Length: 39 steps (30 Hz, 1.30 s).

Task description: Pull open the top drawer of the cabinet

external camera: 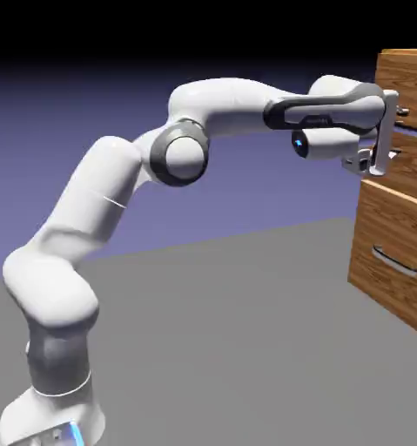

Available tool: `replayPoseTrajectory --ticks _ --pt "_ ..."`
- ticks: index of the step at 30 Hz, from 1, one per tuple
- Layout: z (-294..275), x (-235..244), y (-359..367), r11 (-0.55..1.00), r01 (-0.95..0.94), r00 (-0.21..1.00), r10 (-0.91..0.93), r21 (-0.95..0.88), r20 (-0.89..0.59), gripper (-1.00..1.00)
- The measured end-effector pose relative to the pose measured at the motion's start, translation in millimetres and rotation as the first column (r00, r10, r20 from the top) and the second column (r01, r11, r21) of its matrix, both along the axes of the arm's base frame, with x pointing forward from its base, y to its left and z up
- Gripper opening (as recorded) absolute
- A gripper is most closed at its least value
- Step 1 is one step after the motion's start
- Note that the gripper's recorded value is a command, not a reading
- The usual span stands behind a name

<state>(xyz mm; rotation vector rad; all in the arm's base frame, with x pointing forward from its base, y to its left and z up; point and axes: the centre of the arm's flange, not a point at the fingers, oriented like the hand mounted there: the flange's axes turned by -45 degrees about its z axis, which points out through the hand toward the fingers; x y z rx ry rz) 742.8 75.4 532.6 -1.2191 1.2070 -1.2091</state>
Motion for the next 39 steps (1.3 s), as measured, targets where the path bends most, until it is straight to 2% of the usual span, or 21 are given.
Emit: replayPoseTrajectory --ticks 15,27,28,39 --pt "-10 27 16 1.0 -0.008 1.0 0.008 -0.01 -0.011 0.0" --pt "6 44 -6 1.0 0.002 1.0 -0.002 0.006 0.004 0.0" --pt "7 44 -7 1.0 0.003 1.0 -0.003 0.006 0.005 -1.0" --pt "7 30 -6 1.0 0.002 1.0 -0.002 0.007 0.004 -1.0"
